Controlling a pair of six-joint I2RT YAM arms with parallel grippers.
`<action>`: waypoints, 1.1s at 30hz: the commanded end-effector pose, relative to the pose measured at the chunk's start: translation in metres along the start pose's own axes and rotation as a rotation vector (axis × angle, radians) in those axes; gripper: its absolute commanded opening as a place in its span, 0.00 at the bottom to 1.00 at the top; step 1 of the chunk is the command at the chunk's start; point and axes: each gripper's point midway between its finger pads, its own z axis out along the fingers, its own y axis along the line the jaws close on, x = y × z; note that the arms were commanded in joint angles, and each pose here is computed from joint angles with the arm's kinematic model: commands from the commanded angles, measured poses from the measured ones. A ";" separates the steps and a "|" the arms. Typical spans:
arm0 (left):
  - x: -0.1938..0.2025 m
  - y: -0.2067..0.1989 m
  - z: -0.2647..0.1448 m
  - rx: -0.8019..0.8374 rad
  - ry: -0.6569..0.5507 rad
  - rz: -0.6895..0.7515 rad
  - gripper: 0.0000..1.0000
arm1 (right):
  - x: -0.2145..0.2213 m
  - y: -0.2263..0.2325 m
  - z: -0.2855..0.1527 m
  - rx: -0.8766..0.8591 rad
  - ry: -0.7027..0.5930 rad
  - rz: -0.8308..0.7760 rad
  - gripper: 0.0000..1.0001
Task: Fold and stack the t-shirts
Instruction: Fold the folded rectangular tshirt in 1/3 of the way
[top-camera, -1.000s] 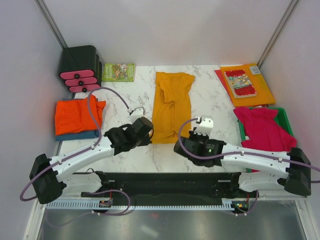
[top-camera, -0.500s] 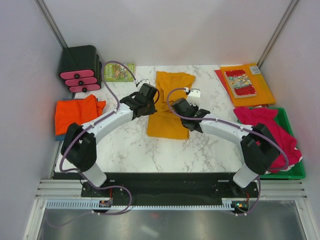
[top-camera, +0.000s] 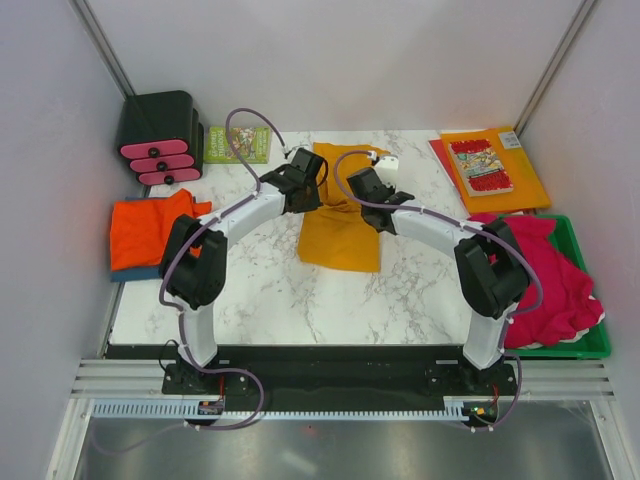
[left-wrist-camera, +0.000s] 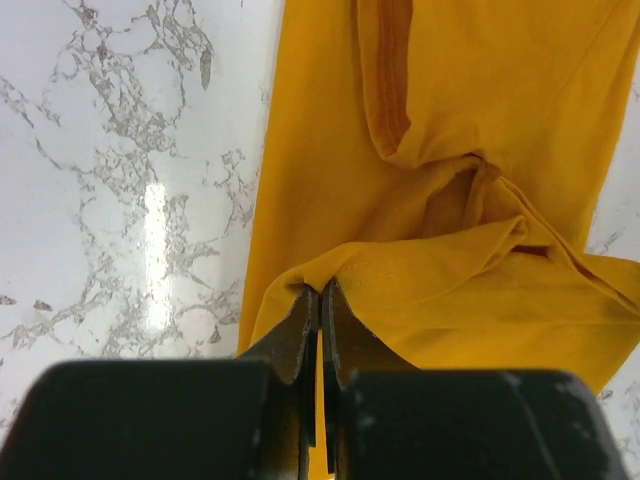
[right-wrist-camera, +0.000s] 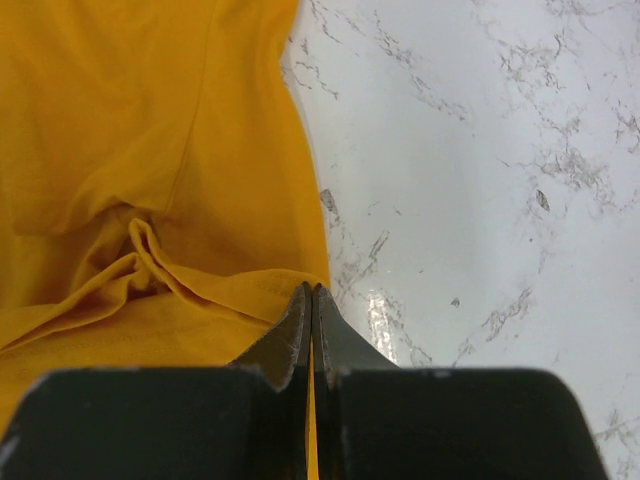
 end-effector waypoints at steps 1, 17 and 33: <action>-0.010 -0.006 0.014 0.019 0.003 0.035 0.02 | -0.013 -0.003 0.016 0.004 -0.005 0.019 0.00; -0.019 -0.005 0.029 -0.006 0.006 0.015 0.02 | -0.011 -0.001 0.044 0.005 0.011 0.012 0.00; -0.024 0.008 0.020 -0.076 -0.007 -0.041 0.47 | -0.035 0.006 0.019 -0.025 -0.083 0.020 0.57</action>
